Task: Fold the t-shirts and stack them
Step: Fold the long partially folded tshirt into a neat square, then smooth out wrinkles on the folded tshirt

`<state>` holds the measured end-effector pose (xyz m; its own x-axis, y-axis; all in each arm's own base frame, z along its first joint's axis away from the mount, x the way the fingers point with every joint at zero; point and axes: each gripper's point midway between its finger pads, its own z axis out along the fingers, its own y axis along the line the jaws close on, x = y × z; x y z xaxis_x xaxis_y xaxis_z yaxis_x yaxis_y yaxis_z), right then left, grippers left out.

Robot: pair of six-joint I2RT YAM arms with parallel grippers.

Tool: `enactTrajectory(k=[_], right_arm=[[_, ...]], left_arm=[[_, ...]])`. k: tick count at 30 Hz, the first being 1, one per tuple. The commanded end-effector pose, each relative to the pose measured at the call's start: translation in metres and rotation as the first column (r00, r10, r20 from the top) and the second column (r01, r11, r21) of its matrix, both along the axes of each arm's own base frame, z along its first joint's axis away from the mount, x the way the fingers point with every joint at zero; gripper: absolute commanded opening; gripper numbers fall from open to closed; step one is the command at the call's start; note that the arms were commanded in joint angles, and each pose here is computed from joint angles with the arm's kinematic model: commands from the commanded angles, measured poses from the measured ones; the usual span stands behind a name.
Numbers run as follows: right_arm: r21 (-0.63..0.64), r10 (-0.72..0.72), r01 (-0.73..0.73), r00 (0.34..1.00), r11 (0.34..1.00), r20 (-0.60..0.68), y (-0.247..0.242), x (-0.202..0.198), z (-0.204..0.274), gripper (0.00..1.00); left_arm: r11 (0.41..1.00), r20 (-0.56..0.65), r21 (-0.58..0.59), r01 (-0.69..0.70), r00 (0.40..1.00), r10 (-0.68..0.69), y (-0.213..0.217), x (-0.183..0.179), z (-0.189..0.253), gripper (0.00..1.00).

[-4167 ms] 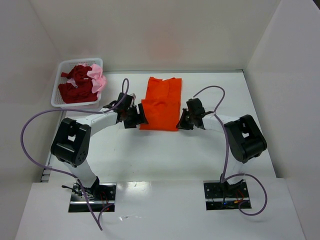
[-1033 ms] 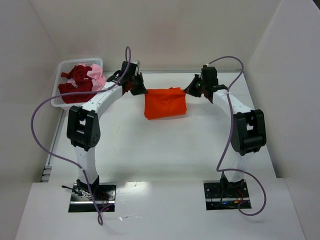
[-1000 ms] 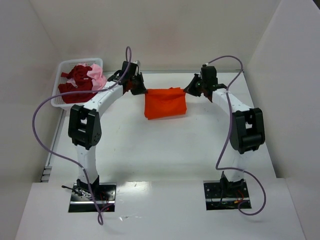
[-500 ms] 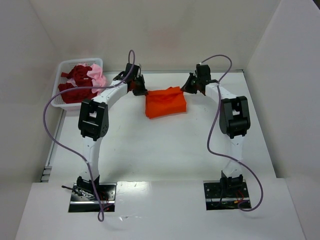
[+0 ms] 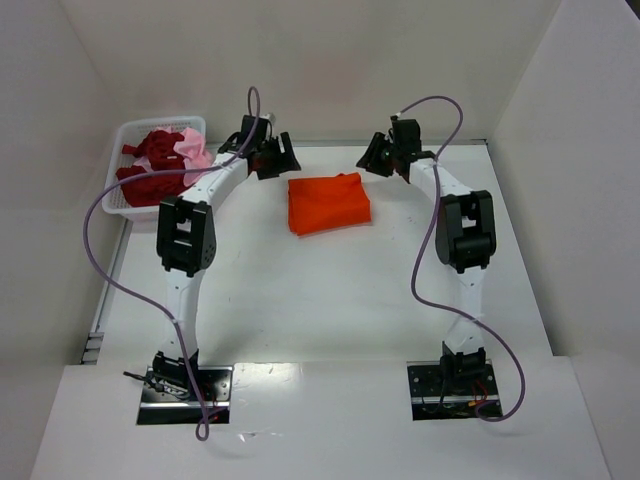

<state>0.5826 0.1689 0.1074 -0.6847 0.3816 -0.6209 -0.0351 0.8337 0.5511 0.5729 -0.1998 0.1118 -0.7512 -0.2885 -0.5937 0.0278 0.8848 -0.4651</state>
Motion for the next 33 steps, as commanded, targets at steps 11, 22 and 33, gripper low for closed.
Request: enactTrajectory(k=[11,22,33], right_arm=[[0.080,0.169,-0.180,0.977,0.980,0.130,0.018,-0.041,0.050,0.06],[0.124,0.259,-0.253,0.965,0.960,-0.038,0.032,-0.065,-0.033,0.01],[0.068,0.188,-0.181,0.973,0.981,-0.132,0.014,-0.095,-0.064,0.01]], left_arm=[[0.954,0.177,-0.132,0.269,0.953,-0.244,-0.032,-0.034,0.064,0.49],[0.934,0.101,-0.200,0.295,0.955,-0.280,-0.083,-0.045,0.003,0.22],[0.956,0.069,-0.175,0.237,0.971,-0.228,-0.077,-0.021,-0.027,0.25]])
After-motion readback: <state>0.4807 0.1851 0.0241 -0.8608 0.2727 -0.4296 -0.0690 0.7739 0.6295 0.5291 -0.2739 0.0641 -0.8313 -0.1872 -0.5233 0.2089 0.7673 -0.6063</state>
